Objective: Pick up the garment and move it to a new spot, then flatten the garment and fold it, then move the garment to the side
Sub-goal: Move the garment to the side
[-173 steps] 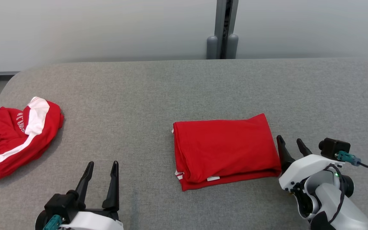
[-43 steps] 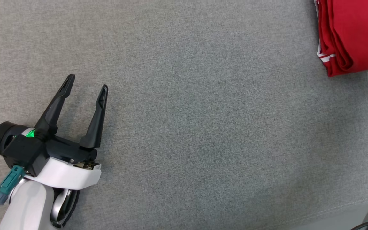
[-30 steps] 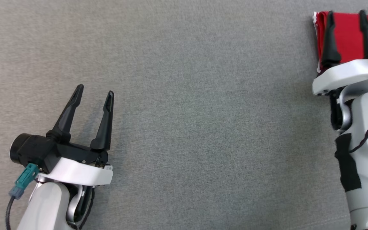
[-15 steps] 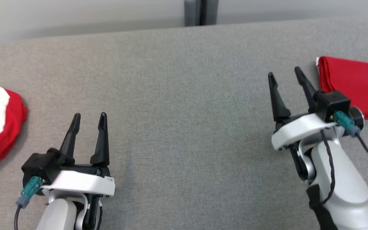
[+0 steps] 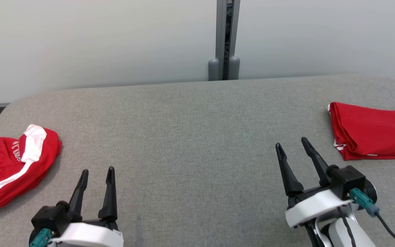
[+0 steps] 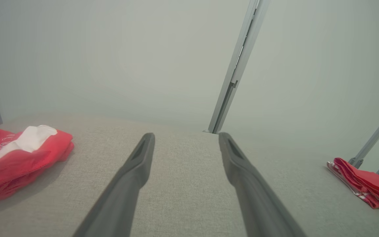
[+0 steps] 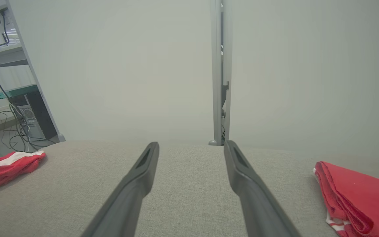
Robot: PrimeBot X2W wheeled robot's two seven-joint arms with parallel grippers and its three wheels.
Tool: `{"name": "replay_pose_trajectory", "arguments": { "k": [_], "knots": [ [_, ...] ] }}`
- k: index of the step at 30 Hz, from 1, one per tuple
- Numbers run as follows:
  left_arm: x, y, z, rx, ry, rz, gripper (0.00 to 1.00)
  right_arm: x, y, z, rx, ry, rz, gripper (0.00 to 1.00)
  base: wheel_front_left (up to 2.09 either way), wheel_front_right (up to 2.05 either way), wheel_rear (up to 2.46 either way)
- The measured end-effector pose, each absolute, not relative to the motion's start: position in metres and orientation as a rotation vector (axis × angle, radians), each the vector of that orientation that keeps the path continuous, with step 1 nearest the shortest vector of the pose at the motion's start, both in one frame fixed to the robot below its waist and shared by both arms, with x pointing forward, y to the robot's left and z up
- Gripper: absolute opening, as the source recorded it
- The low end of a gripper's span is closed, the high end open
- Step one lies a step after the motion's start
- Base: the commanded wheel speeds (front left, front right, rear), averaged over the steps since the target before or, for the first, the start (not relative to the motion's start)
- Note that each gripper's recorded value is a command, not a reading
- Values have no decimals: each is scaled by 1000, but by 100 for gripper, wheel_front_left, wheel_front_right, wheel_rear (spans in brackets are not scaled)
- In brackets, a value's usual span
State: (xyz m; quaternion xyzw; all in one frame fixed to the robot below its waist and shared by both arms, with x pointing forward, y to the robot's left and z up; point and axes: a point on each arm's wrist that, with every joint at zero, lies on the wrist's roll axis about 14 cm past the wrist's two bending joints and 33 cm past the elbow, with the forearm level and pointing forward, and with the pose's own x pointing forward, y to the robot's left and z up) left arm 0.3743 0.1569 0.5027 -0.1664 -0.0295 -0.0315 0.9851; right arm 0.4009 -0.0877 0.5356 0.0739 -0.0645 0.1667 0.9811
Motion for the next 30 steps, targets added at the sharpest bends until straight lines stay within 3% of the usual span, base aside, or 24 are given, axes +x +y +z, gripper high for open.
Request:
{"name": "replay_pose_trajectory", "arguments": {
  "k": [13,30],
  "knots": [
    [340,163,507,-270,-88,-71,100,358,-93,538,163,-158,319,100,0,0,0],
    [332,165,502,-245,-74,-59,100,347,-112,530,238,-139,254,100,0,0,0]
  ]
}}
